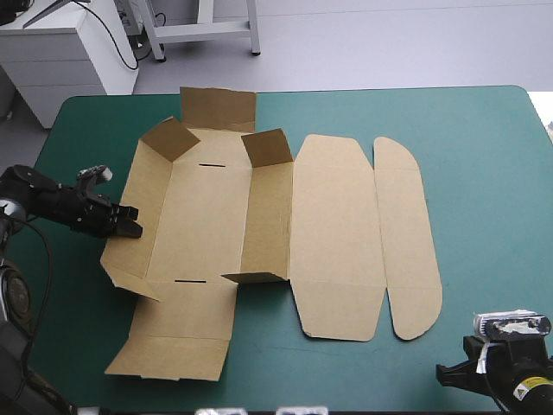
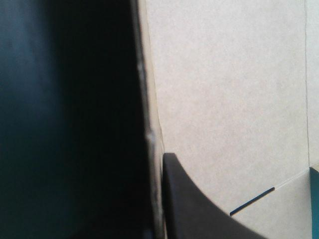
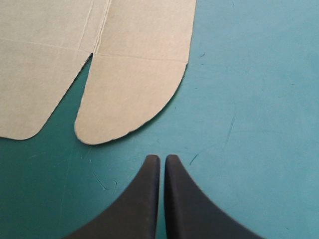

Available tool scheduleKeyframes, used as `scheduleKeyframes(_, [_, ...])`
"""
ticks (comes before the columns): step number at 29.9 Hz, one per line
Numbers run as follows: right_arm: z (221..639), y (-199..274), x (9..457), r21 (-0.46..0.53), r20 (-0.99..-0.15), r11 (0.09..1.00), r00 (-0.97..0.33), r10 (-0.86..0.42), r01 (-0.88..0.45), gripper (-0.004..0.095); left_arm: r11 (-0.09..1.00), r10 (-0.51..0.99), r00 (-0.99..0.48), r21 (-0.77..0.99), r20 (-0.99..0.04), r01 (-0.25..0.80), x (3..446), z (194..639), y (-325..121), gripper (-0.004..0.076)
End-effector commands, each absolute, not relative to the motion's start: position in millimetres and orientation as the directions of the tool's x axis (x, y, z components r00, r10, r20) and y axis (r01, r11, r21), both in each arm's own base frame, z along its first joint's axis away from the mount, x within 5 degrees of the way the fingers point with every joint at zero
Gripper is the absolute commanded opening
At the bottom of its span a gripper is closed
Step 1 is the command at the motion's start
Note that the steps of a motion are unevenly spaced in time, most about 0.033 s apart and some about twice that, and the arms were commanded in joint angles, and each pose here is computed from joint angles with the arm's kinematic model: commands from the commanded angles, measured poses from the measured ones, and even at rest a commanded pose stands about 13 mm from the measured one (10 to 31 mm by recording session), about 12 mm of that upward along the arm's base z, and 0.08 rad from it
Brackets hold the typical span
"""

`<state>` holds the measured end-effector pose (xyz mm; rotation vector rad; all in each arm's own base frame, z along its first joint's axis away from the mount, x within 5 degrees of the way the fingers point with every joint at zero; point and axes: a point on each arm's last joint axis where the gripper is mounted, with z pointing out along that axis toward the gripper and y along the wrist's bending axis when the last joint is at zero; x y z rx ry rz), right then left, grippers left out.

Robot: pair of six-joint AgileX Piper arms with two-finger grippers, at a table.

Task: Fold the box

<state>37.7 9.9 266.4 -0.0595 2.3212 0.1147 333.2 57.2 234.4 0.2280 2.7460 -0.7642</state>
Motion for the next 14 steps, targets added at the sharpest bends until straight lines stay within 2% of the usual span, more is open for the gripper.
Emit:
scheduleKeyframes(1, [277.2, 9.9, 41.5, 0.059, -0.776, 0.995, -0.63, -0.007, -0.084, 0.0021, 0.856, 0.176, -0.849, -0.349, -0.498, 0.382, 345.6, 291.3, 39.3, -0.0008])
scheduleKeyframes(8, [277.4, 9.3, 41.8, 0.051, -0.778, 0.995, -0.628, -0.011, -0.081, 0.0021, 0.821, 0.425, -0.647, -0.032, -0.633, 0.57, 368.1, 348.9, 0.1, -0.0008])
scheduleKeyframes(14, [277.3, 8.0, 41.8, 0.034, -0.778, 0.997, -0.628, -0.021, -0.076, 0.0021, 0.718, 0.621, -0.395, 0.289, -0.677, 0.634, 379.6, 385.3, -54.3, -0.0008])
